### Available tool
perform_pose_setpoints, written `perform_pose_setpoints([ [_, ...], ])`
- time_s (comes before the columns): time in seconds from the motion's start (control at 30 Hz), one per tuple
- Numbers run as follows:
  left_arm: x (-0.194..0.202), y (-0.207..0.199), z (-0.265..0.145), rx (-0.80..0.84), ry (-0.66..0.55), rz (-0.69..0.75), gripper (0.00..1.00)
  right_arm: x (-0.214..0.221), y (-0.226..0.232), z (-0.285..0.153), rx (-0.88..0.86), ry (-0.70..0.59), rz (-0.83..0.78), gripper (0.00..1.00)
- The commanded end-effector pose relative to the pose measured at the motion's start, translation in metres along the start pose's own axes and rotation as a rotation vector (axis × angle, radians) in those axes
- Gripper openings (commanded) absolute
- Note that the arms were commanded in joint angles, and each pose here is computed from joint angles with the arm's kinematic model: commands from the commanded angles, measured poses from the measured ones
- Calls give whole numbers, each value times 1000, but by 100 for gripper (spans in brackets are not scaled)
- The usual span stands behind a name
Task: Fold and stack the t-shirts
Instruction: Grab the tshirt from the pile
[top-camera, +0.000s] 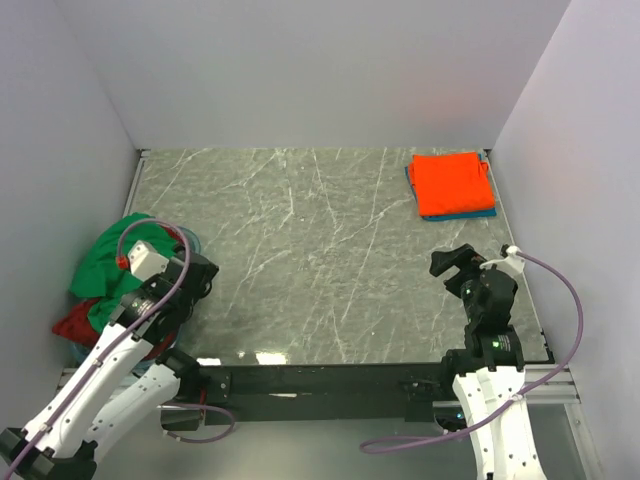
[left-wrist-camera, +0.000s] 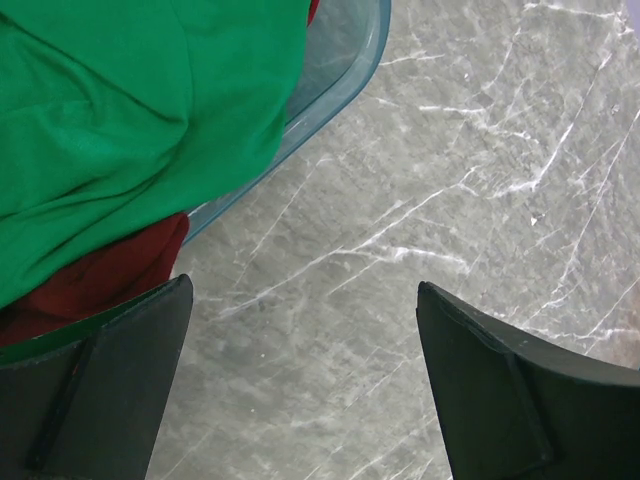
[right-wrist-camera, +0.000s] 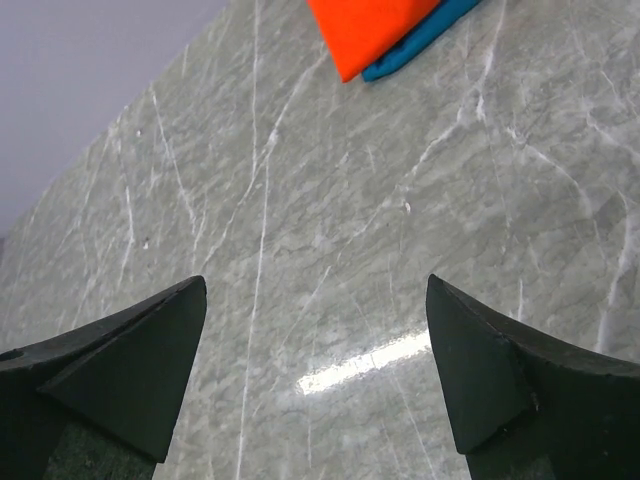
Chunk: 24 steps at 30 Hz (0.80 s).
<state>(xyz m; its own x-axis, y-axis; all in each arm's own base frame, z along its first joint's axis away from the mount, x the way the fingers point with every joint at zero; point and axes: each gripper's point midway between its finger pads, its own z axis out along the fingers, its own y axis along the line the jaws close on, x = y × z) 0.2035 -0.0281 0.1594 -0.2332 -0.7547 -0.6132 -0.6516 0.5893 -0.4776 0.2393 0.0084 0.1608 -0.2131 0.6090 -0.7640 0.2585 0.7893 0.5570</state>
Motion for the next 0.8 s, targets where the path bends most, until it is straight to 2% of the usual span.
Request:
perform_pose_setpoints([
  [0.0,-17,-24,-7,49,-41,-34,100,-13,10,-3,-38,-54,19,96],
  [0.1,-22,-46,-6,84,-48,-29,99,-6,17,0,-88,-35,27,96],
  [0.27,-57,-51,14,-50,-161,-26,100,-5,18,1,-89,-16,14,97],
  [0.4,-81,-57,43,-82,-166,-43,100,5,20,4,-118,21,-3,97],
  [0.43,-101,-51,53,-105,-201,-72,100,5,22,4,-130,24,-13,97],
  [0.6,-135,-12,86,-283,-240,-127,100,10,27,5,-161,52,-32,97],
  [0.77,-166,33,96,-417,-317,-215,99,16,28,7,-171,85,-43,97],
])
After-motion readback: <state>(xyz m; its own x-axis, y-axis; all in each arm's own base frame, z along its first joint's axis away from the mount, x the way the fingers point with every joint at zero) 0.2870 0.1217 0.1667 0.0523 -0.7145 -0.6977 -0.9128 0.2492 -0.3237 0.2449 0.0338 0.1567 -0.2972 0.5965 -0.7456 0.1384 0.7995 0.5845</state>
